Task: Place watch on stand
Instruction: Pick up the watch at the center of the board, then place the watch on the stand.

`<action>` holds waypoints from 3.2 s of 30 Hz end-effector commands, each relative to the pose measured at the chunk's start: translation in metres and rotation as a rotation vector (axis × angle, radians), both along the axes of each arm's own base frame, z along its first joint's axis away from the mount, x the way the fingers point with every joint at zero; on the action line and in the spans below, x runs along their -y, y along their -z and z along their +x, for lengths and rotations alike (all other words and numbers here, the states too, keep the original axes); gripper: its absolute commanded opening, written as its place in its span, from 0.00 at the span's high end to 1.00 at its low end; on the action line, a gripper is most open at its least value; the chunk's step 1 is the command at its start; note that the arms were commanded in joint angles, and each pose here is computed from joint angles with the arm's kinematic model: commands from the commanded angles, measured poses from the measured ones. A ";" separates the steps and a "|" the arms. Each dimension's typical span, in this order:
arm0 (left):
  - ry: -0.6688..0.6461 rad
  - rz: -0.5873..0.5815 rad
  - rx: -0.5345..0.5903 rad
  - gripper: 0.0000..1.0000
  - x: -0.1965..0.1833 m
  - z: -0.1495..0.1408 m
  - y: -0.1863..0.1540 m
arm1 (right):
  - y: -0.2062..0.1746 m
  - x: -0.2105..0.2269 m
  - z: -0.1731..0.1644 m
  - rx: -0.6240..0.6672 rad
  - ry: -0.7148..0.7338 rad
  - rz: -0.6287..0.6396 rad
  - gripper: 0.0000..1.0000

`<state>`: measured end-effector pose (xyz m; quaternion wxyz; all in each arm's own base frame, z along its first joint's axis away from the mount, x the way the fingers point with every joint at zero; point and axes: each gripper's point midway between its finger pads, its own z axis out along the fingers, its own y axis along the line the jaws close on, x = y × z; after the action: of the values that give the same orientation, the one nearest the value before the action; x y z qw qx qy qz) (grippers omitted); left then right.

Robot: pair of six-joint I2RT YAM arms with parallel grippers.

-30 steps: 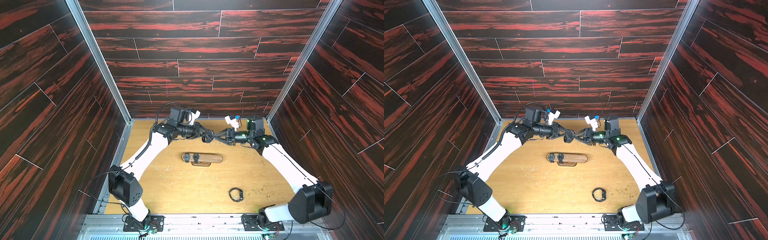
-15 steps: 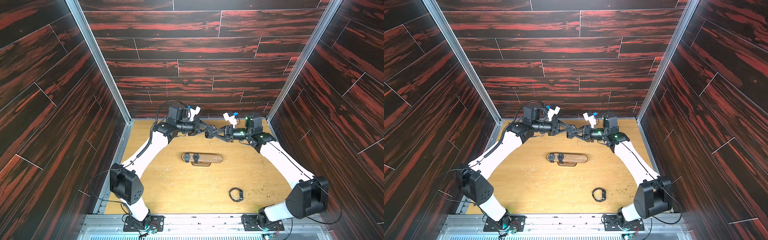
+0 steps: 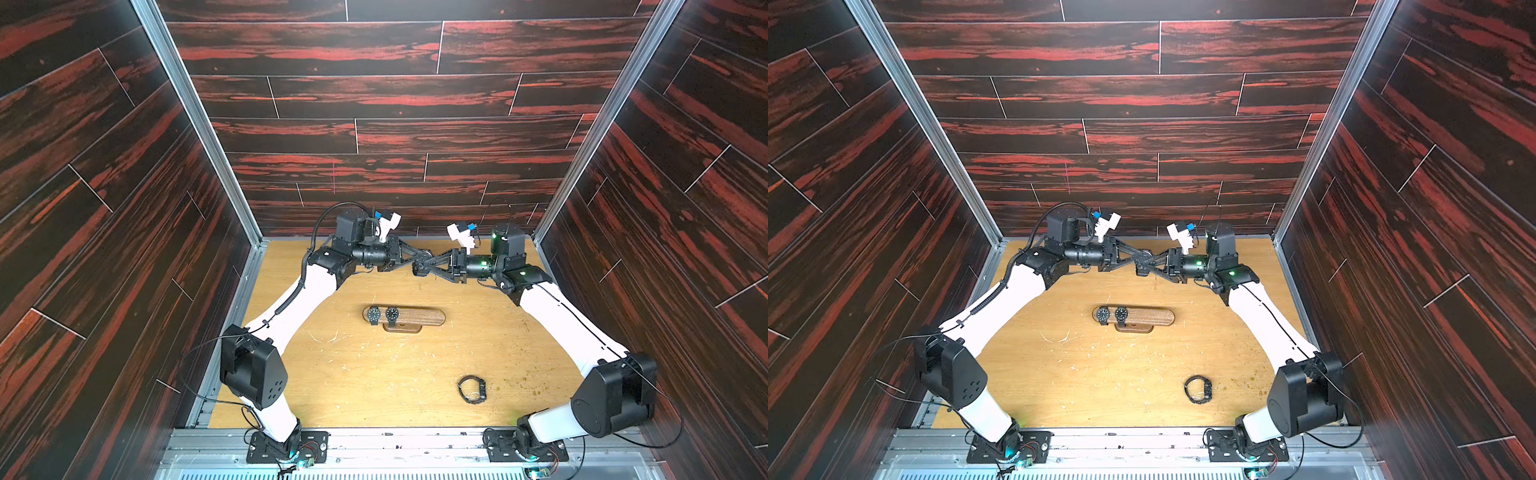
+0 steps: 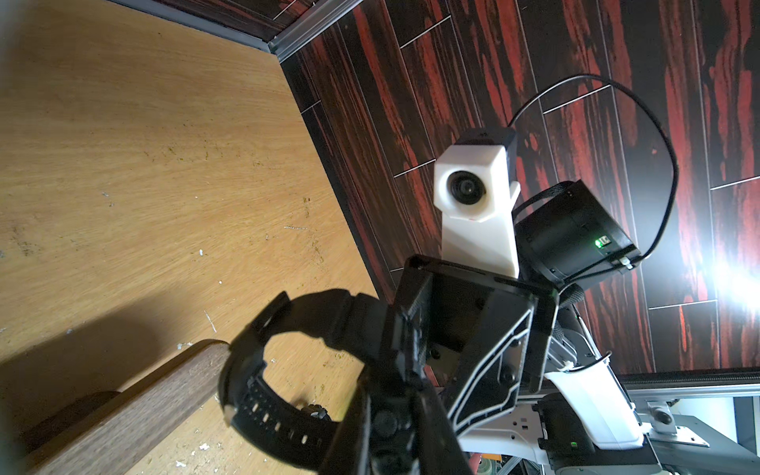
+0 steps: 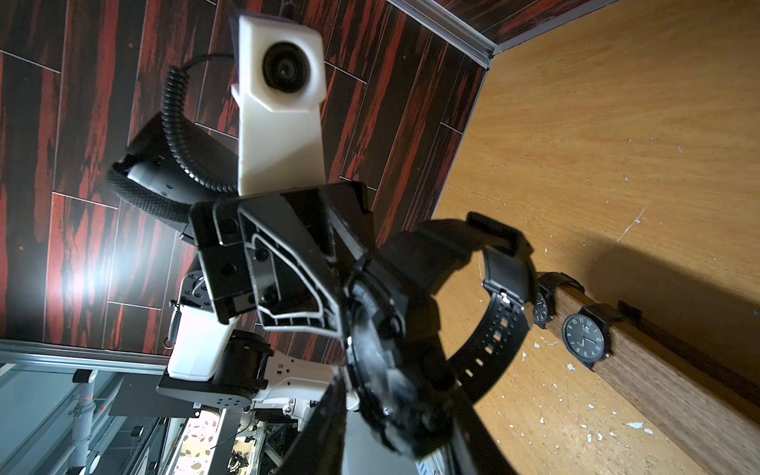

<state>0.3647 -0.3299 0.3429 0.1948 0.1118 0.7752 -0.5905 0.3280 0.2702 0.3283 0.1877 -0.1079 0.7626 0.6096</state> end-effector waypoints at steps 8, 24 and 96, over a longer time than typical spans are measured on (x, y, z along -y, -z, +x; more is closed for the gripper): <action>0.022 -0.002 0.006 0.91 -0.005 -0.013 -0.002 | -0.014 -0.002 0.000 0.051 -0.009 0.049 0.64; 0.011 -0.024 -0.008 0.40 -0.003 -0.009 -0.003 | -0.011 0.001 -0.012 0.067 -0.020 0.097 0.97; -0.494 0.417 -0.522 0.25 -0.141 0.017 0.229 | 0.214 0.017 -0.002 -0.354 0.189 -0.158 1.00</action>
<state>0.3854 -0.1864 0.1208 0.1109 -0.1934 0.9043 -0.3642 0.3171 0.2458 0.1091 0.0867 0.0619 0.8397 0.5325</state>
